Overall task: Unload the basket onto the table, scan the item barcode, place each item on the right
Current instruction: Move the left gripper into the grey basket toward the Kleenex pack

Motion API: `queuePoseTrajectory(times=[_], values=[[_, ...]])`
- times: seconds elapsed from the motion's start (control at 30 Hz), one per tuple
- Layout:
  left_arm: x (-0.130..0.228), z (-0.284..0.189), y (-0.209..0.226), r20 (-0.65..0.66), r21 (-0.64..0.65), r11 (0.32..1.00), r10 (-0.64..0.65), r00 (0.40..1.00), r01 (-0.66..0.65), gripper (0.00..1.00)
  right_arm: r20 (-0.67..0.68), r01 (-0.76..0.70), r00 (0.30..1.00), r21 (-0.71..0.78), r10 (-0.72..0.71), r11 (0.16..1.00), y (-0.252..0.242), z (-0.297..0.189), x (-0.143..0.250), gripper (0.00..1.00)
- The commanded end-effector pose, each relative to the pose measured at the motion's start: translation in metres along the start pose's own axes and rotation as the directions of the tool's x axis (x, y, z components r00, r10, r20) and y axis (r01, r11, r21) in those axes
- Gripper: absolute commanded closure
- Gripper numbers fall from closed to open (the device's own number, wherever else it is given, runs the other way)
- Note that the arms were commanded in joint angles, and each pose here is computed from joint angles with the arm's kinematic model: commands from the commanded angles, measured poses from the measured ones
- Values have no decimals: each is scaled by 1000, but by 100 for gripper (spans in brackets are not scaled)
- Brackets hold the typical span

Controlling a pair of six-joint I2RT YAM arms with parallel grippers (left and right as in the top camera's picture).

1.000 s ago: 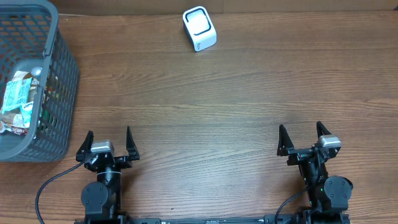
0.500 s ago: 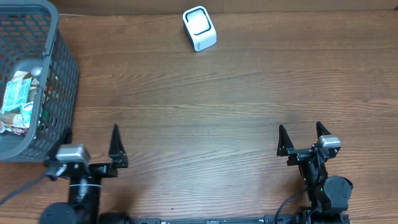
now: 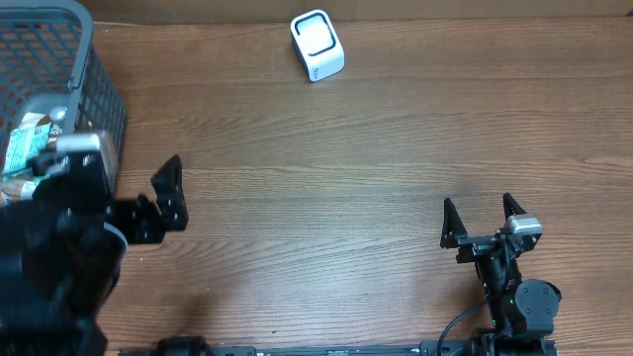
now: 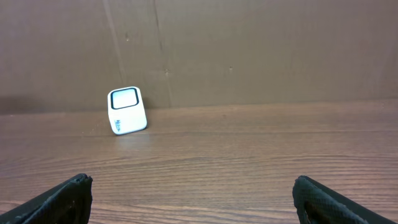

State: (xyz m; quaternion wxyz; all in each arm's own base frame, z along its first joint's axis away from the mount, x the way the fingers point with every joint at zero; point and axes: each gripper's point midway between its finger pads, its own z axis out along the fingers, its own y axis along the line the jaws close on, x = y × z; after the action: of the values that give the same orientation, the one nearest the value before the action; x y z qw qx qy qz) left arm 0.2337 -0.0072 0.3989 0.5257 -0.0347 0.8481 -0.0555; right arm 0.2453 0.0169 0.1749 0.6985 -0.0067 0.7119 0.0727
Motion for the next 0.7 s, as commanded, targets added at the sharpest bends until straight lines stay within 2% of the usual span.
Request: queuePoseTrajectory(times=[0.0,0.13,0.27,0.3,0.33,0.37,0.43,0.47,0.5,0.57,0.6,0.67], values=[[-15,10,-13,-33,69,997,-19,999,22,0,2,-1,1000,8,1,1000,-2,0,2,0],[-10,25,-24,-89,137,990,-22,996,35,0,3,-1,1000,8,1,1000,-2,0,2,0],[-3,33,-22,-134,125,991,-26,991,43,0,3,-1,1000,8,1,1000,-2,0,2,0],[-1,35,-20,-141,118,992,-27,990,44,4,3,-1,1000,8,1,1000,-2,0,2,0],[-1,36,-18,-143,101,994,-29,989,43,13,3,-1,1000,8,1,1000,-2,0,2,0],[-1,38,-14,-143,79,996,-29,989,41,29,3,-1,1000,8,1,1000,-2,0,2,0],[-2,40,2,-138,-19,997,-80,987,78,77,3,-1,1000,8,1,1000,-2,0,2,0],[-2,41,12,-131,-79,990,-124,984,115,92,3,-1,1000,8,1,1000,-2,0,2,0],[-1,41,24,-118,-152,976,-173,978,154,96,3,-1,1000,8,1,1000,-2,0,2,0],[0,42,38,-108,-234,958,-196,975,167,94,3,-1,1000,8,1,1000,-2,0,2,0],[1,43,42,-107,-259,952,-196,975,163,91,3,-1,1000,8,1,1000,-2,0,2,0],[1,46,50,-109,-296,942,-198,974,158,76,3,-1,1000,8,1,1000,-2,0,2,0]])
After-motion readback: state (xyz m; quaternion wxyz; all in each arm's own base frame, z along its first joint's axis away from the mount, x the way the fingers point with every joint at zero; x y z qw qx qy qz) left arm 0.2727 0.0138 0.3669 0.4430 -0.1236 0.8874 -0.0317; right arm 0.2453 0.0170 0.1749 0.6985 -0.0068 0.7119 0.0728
